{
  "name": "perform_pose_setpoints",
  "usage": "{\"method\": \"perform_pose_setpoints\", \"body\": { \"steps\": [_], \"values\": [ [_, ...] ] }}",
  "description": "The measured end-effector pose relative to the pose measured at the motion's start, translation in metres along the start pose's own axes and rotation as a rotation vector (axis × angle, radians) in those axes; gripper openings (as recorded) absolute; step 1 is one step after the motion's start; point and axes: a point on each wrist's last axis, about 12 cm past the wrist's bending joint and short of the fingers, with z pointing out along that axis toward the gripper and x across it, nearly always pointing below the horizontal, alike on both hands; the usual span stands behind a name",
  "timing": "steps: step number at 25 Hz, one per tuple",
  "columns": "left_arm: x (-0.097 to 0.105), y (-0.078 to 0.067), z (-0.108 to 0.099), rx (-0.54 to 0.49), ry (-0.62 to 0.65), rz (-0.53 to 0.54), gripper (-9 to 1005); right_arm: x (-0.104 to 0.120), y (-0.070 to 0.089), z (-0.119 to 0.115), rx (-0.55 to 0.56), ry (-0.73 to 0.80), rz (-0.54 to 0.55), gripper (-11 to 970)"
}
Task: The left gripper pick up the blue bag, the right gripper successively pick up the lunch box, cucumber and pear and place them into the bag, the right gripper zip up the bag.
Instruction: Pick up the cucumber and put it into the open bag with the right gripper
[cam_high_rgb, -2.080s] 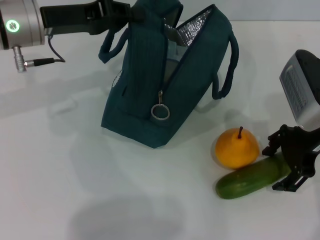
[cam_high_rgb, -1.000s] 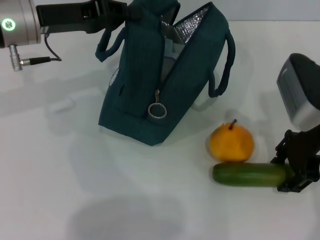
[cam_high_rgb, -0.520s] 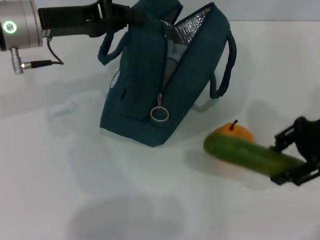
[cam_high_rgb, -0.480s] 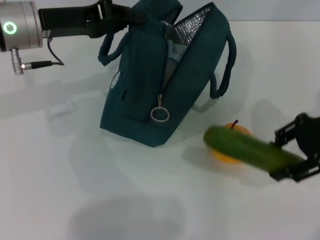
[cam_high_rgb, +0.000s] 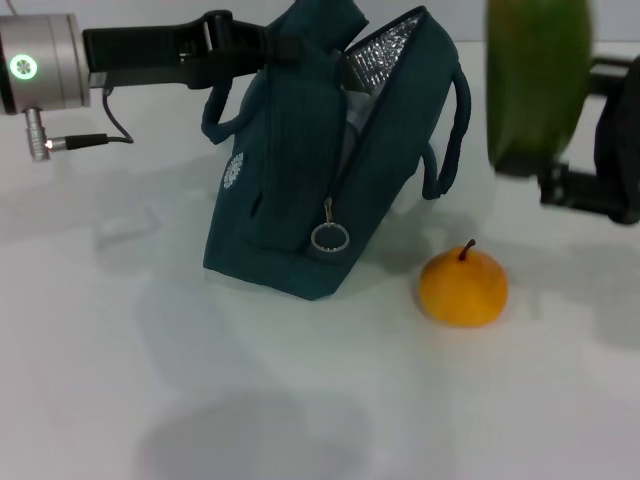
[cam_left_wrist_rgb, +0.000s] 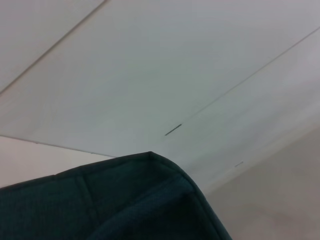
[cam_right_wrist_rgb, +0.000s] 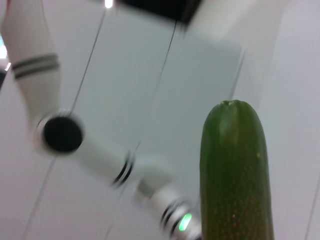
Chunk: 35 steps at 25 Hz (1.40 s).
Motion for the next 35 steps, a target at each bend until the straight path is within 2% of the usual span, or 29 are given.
{"method": "perform_pose_setpoints", "body": {
  "steps": [3, 5, 12, 22, 28, 35],
  "values": [
    [0.001, 0.001, -0.001, -0.002, 0.000, -0.001, 60, 0.009, 0.004, 0.011, 0.064, -0.109, -0.070, 574],
    [0.001, 0.000, 0.000, 0.000, 0.005, -0.001, 60, 0.017, 0.007, 0.023, 0.069, -0.125, -0.130, 575],
    [0.003, -0.001, -0.001, 0.013, 0.016, -0.003, 60, 0.033, -0.005, 0.057, 0.038, 0.003, -0.263, 578],
    [0.007, -0.004, 0.002, 0.042, 0.037, -0.020, 60, 0.046, -0.016, 0.082, 0.034, 0.105, -0.364, 581],
    [0.007, -0.006, 0.002, 0.059, 0.035, -0.025, 60, 0.053, -0.021, 0.096, 0.018, 0.146, -0.354, 583],
    [0.007, -0.005, 0.000, 0.058, 0.030, -0.035, 60, 0.059, -0.017, 0.097, 0.015, 0.146, -0.255, 586]
  ]
}}
